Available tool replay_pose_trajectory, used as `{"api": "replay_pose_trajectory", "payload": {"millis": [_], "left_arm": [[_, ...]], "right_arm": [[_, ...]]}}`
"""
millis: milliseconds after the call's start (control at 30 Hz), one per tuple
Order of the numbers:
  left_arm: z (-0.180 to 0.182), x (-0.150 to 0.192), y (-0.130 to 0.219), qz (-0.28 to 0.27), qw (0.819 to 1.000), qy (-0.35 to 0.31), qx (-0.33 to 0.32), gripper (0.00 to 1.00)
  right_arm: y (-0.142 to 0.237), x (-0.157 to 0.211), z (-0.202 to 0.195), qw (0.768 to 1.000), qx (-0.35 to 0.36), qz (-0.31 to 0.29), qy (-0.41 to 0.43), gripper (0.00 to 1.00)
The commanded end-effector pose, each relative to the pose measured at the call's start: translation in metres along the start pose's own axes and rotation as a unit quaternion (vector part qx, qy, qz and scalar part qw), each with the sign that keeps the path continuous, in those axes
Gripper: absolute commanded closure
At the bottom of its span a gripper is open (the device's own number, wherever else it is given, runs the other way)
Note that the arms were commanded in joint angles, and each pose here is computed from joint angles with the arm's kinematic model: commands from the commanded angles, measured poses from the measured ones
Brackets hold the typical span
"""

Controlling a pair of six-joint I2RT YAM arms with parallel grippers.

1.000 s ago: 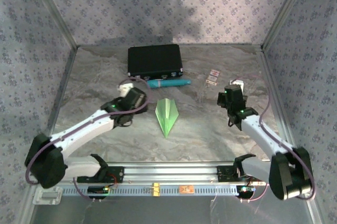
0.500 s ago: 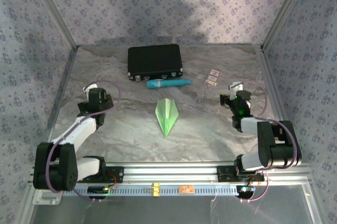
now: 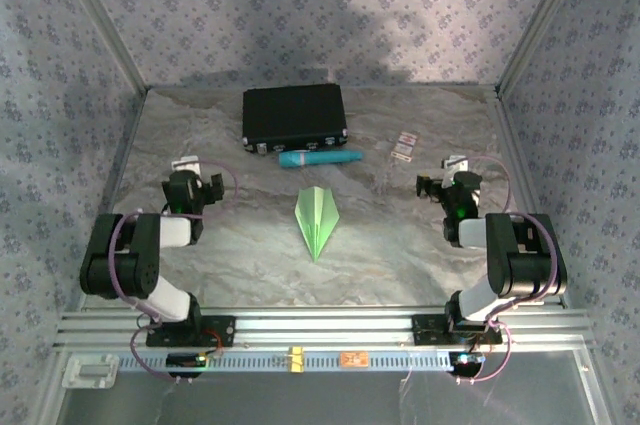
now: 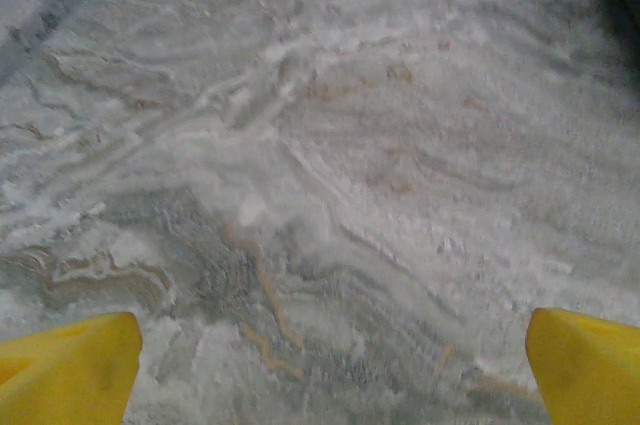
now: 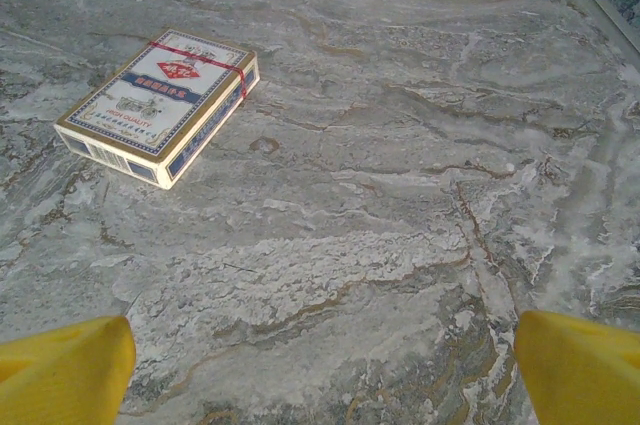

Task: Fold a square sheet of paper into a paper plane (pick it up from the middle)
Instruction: Reset both arms

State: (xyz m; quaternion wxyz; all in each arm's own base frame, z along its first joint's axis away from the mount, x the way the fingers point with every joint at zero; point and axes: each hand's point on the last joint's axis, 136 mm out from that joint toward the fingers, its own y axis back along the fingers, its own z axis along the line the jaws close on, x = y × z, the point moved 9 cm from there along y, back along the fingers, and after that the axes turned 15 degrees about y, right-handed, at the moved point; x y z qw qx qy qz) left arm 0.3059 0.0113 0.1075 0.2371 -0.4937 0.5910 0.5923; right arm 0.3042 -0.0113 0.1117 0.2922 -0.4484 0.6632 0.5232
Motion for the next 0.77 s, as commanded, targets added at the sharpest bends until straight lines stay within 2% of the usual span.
{"api": "replay_pose_trajectory", "payload": {"millis": [0,733], "left_arm": [[-0.0015,-0.0161,0.0011,-0.051,0.998,0.014,0.032,0.00],[-0.0022,-0.0169,0.0015,-0.049,0.998,0.011,0.030,0.00]], "right_arm": [[-0.0009,-0.0085,-0.0037,1.000,0.012,-0.014,-0.007,0.01],[-0.0011,-0.0084,-0.0040,1.000,0.009,-0.014,-0.010,0.01]]}}
